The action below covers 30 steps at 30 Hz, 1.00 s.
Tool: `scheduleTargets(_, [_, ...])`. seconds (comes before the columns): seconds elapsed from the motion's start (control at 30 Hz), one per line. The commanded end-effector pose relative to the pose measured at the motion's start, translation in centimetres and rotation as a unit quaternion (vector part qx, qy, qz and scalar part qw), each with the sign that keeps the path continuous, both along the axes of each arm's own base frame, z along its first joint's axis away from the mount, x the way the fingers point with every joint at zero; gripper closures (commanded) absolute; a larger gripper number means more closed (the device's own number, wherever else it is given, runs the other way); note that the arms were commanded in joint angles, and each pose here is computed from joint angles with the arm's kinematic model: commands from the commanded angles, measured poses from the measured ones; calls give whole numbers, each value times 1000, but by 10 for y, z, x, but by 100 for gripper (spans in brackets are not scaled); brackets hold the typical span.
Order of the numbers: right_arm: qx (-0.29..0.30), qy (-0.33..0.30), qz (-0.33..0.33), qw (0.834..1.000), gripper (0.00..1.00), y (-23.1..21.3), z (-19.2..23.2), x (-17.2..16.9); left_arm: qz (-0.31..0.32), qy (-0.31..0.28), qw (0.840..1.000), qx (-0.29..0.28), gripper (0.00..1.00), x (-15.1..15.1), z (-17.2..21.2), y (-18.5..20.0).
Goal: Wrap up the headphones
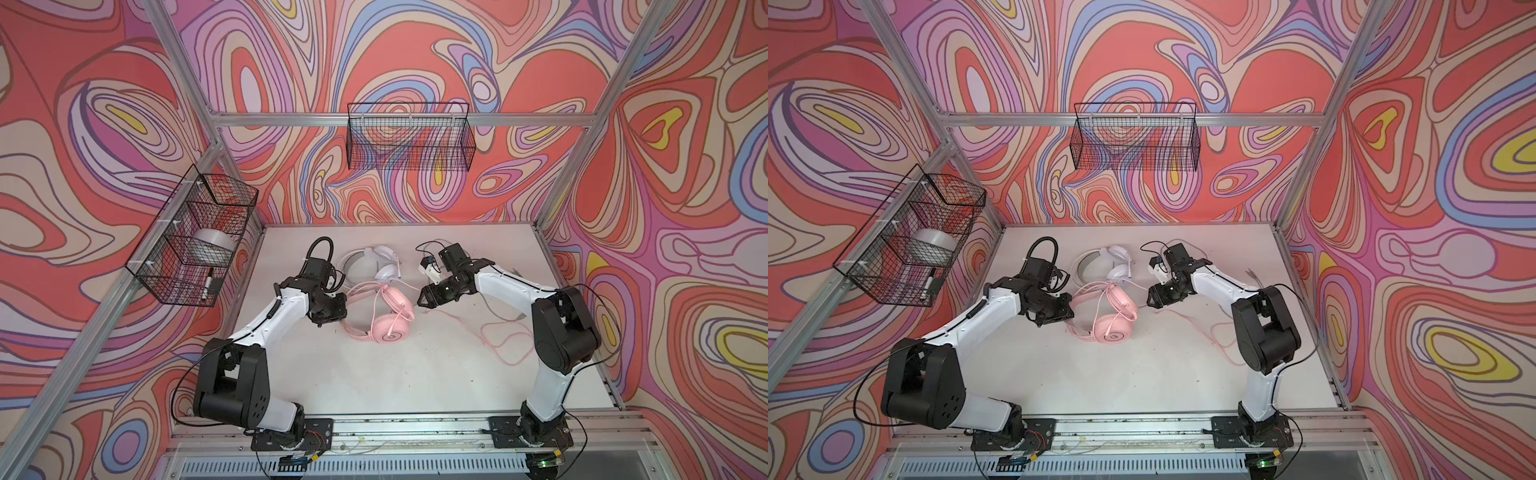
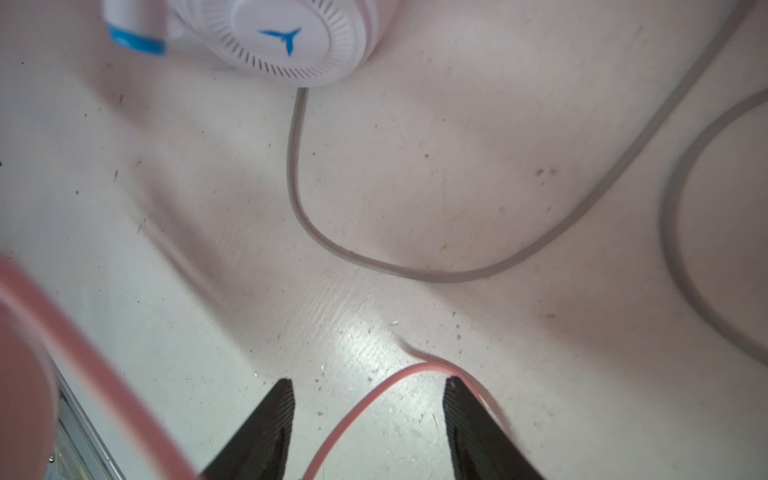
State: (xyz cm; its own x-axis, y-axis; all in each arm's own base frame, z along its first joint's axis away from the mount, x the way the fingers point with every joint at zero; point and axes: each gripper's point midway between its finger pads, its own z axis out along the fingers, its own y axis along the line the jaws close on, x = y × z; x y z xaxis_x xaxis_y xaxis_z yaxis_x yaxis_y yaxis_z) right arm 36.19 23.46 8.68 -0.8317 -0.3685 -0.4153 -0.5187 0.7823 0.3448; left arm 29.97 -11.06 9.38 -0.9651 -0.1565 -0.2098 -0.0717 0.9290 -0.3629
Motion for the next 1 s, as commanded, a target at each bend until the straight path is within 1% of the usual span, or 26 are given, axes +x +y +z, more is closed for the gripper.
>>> scheduleTargets(0.0, [-13, -23, -2, 1000, 35, -9, 15, 2, 2, -5, 1000, -24, 100, 6, 6, -7])
scheduleTargets(0.07, [-19, -15, -2, 1000, 34, -13, 13, -2, 2, -4, 1000, -25, 100, 6, 5, -7])
scheduleTargets(0.1, [-17, -25, -3, 1000, 33, -15, 24, -4, 2, -4, 1000, -24, 100, 6, 5, -7])
scheduleTargets(0.17, [-24, -24, -7, 999, 33, -22, 25, -7, 3, -4, 1000, -25, 100, 6, 4, -8])
scheduleTargets(0.23, [-31, -22, -24, 999, 31, -33, 26, -7, 7, 1, 1000, -25, 100, 6, 4, -8])
scheduleTargets(0.33, [-47, -4, -57, 997, 32, -57, 22, -9, 8, -2, 1000, -30, 100, 7, 9, -9])
scheduleTargets(0.4, [-66, 7, -76, 995, 32, -73, 19, -12, 7, -5, 999, -32, 100, 7, 11, -9])
scheduleTargets(0.47, [-99, 25, -90, 991, 34, -90, 11, -18, 6, -6, 999, -32, 100, 8, 12, -9])
scheduleTargets(0.57, [-140, 50, -98, 984, 36, -109, -4, -27, 5, -6, 999, -33, 100, 8, 13, -10])
scheduleTargets(0.67, [-153, 58, -96, 982, 37, -114, -14, -32, 4, -4, 999, -35, 100, 8, 11, -11])
scheduleTargets(0.8, [-130, 55, -97, 985, 36, -107, -16, -32, 5, -3, 999, -33, 100, 7, 10, -10])
scheduleTargets(0.97, [-146, 69, -102, 982, 37, -111, -33, -29, 7, -4, 999, -34, 100, 8, 9, -10])
